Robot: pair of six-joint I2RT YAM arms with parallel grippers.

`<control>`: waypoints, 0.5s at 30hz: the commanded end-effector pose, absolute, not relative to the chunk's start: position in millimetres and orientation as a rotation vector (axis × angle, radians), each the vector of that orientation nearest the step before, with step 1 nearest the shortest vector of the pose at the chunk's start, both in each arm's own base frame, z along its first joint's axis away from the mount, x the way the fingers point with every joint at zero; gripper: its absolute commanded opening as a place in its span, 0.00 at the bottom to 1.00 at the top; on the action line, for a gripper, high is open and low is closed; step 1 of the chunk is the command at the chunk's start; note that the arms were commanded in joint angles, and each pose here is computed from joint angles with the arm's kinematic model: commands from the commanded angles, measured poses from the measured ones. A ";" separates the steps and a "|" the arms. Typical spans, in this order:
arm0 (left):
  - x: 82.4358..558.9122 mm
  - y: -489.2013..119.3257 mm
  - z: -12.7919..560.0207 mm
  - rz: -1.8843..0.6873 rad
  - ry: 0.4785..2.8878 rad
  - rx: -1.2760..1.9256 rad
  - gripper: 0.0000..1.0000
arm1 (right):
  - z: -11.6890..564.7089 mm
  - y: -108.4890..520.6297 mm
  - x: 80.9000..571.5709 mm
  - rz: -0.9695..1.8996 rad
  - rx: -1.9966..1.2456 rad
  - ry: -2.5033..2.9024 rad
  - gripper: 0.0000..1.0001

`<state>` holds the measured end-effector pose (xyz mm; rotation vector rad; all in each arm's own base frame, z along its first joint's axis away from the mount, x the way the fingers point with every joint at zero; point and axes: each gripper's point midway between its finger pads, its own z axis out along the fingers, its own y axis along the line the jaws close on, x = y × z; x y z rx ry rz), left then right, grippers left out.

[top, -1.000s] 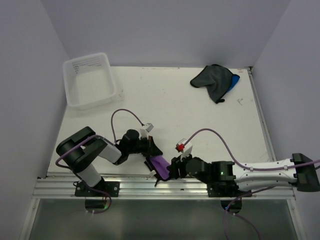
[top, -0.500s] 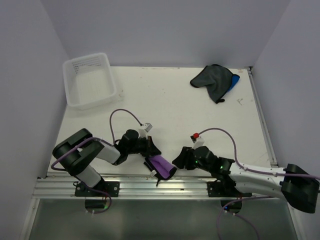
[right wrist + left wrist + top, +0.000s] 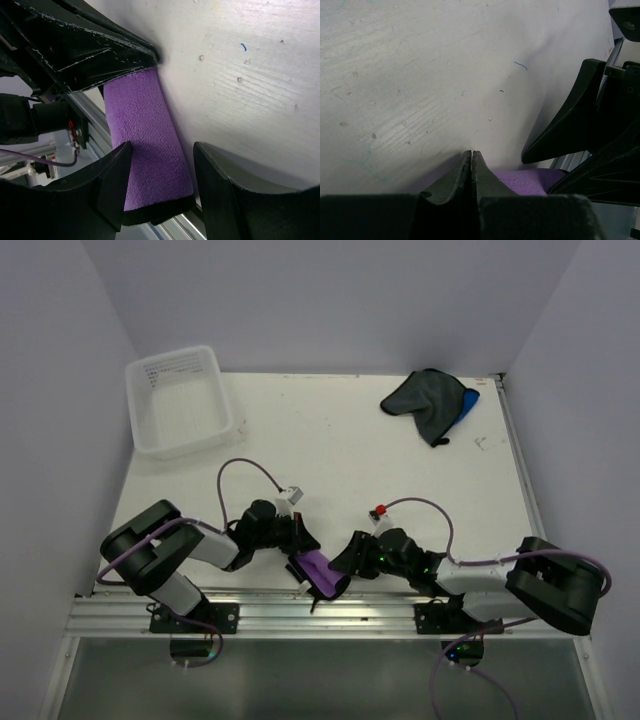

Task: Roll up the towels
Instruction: Roll the towel

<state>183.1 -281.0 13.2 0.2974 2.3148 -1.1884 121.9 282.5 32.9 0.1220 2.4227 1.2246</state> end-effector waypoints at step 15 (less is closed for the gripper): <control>179.9 -255.5 -5.7 -1.034 2.371 0.280 0.05 | 47.6 314.4 128.0 1.442 0.210 2.374 0.60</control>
